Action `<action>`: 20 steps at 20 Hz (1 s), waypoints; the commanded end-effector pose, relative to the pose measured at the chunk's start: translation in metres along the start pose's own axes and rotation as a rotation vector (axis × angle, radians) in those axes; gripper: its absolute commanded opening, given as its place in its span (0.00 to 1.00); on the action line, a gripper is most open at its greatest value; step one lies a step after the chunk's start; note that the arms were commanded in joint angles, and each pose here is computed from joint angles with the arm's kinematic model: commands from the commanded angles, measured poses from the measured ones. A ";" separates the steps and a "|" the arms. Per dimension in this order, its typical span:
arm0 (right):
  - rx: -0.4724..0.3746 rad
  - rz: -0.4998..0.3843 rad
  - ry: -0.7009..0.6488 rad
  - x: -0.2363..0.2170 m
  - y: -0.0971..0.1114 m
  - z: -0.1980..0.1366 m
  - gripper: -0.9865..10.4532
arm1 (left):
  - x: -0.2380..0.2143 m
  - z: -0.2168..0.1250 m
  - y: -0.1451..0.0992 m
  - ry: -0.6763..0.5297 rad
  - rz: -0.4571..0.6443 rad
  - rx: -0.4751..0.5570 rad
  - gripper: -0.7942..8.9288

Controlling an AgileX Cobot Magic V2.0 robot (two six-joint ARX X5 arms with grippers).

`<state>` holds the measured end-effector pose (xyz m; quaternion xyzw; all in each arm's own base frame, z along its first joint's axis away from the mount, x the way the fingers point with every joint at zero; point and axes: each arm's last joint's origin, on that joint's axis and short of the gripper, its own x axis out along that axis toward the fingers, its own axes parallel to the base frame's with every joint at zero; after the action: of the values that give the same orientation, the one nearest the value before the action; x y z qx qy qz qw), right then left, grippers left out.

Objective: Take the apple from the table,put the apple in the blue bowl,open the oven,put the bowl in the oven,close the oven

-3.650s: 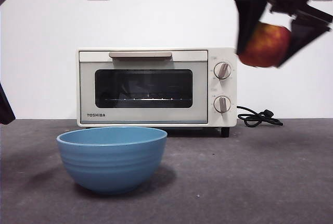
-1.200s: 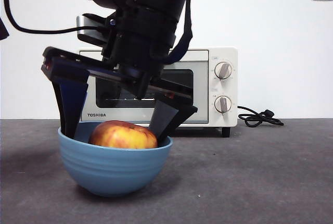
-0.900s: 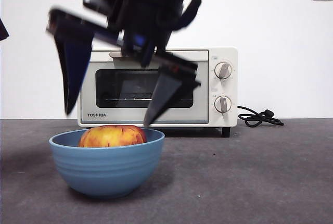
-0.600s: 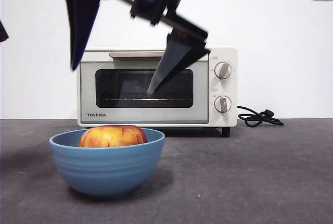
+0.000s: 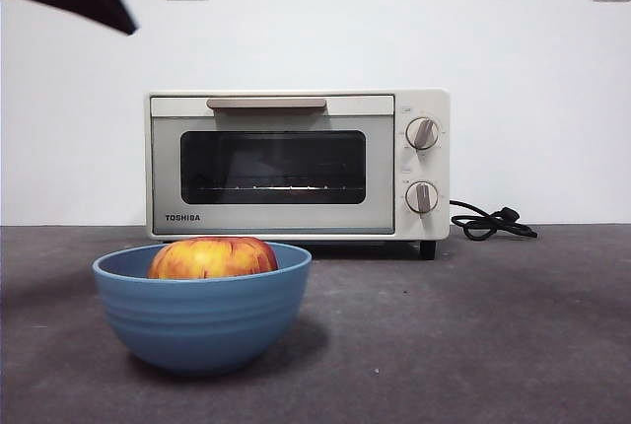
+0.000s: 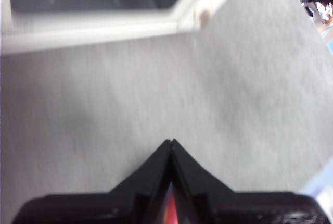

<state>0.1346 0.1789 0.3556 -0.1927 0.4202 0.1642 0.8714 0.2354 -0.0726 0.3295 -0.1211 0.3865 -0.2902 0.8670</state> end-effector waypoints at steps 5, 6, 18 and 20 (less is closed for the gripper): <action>0.155 -0.022 -0.046 -0.028 -0.026 -0.031 0.08 | 0.049 0.085 0.007 -0.034 -0.014 0.074 0.08; 0.174 -0.022 -0.044 -0.028 -0.028 -0.039 0.08 | 0.057 0.094 0.010 -0.035 -0.015 0.075 0.08; 0.403 0.185 0.030 0.020 -0.020 -0.103 0.08 | 0.133 0.118 0.041 0.034 0.002 0.031 0.08; 0.426 0.275 -0.014 0.025 -0.014 -0.097 0.08 | 0.140 0.116 0.043 0.042 0.041 0.030 0.08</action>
<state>0.0895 0.1228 0.2849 0.0474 0.4618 0.1897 0.8652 0.4086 -0.1204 0.3172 -0.0976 0.3867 -0.2873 0.8709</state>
